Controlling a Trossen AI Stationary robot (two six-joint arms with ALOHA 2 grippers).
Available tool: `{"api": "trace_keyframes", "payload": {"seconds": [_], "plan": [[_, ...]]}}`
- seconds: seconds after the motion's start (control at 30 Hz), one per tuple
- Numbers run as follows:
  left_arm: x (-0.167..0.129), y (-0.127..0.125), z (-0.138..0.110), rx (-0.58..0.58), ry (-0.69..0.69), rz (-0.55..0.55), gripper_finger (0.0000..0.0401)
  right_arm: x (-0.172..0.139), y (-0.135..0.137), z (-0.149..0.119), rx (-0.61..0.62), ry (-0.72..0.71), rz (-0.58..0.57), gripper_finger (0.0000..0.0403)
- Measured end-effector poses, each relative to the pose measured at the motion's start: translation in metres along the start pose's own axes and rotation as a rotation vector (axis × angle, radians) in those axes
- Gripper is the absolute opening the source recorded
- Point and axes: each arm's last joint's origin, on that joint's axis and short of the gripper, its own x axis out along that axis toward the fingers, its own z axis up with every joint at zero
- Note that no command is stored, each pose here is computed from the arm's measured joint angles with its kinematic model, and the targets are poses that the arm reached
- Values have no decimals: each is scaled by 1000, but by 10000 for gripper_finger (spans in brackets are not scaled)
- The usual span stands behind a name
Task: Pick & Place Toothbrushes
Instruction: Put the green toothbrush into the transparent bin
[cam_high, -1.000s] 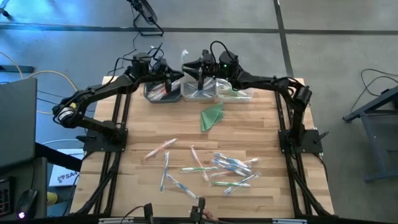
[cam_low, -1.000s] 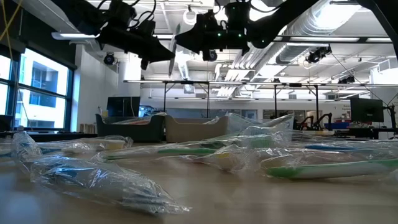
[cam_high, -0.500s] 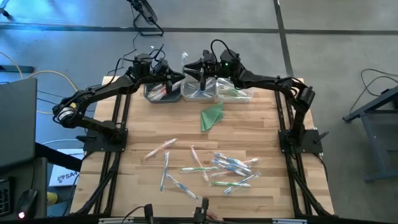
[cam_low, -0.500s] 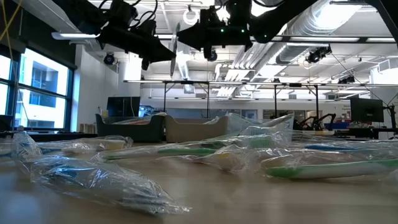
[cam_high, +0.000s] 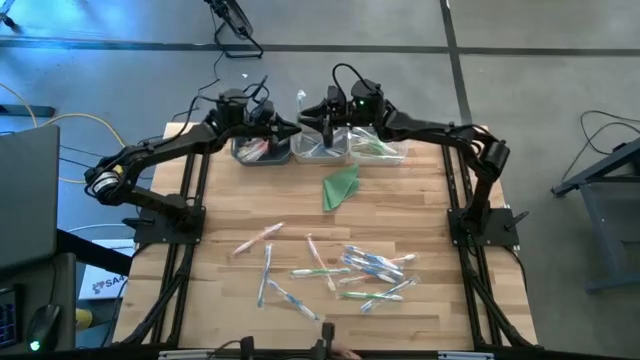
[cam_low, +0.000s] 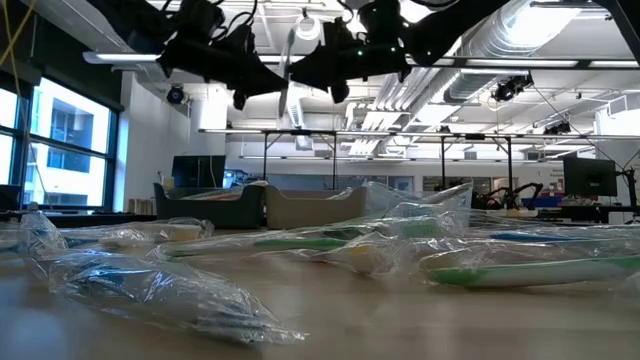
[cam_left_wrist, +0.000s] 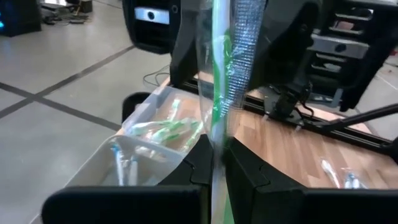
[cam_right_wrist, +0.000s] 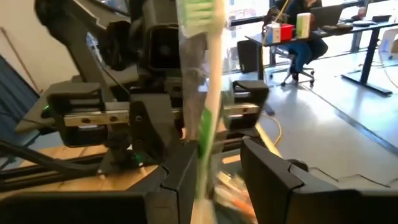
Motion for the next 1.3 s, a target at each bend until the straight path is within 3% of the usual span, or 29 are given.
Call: {"api": "trace_keyframes", "payload": {"seconds": [0.47,0.7,0.97,1.3], "plan": [[10,-18,-3,10,18,23,15,7,18,3,-80,-40,79,109],[10,-17,-6,-5,47,37,15,7,17,5,-89,-59,76,79],[10,-17,-6,2,48,56,15,7,17,6,-81,-67,69,17],[10,-17,-6,1,45,57,31,7,17,5,-35,-65,70,12]]}}
